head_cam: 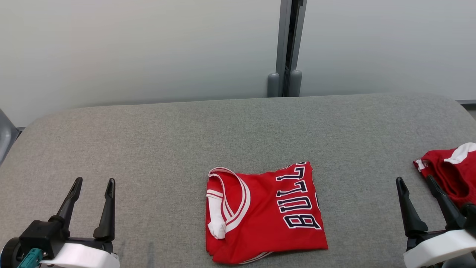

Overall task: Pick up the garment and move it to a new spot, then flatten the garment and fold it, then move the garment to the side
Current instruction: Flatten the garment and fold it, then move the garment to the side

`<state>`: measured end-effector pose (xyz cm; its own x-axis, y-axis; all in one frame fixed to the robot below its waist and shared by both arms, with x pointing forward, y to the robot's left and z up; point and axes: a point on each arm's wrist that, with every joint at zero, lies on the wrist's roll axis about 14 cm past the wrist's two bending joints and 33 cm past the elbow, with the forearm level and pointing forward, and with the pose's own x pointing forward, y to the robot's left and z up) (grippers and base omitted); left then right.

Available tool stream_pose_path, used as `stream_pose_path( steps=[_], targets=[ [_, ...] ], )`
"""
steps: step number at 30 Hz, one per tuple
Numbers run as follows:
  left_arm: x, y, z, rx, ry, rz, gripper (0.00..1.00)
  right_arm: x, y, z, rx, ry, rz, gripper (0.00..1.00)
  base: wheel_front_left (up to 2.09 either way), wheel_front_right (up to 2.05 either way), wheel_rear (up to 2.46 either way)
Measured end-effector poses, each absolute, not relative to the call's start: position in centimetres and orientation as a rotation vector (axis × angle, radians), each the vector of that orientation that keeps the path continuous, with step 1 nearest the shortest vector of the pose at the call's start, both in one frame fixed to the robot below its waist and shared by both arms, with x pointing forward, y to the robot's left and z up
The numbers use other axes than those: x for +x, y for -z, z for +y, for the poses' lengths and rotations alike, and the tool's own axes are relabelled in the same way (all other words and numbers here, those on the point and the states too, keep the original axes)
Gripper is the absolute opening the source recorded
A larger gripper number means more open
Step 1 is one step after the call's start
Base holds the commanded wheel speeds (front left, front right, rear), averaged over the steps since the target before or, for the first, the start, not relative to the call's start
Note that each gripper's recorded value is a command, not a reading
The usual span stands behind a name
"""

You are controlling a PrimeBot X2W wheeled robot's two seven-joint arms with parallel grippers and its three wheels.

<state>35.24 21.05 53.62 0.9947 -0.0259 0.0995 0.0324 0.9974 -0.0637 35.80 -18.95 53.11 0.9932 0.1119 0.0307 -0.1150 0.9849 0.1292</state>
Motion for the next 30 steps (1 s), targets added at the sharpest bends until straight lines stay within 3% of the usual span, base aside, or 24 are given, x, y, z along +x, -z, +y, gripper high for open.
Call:
stream_pose_path(
  steps=[30],
  targets=[
    [35.02, -53.83, 21.43, -0.068, 0.006, -0.093, 1.00, 36.35, -52.84, -18.06, 0.139, -0.135, -0.014, 1.00, 0.00, 0.00, 0.00]
  ],
)
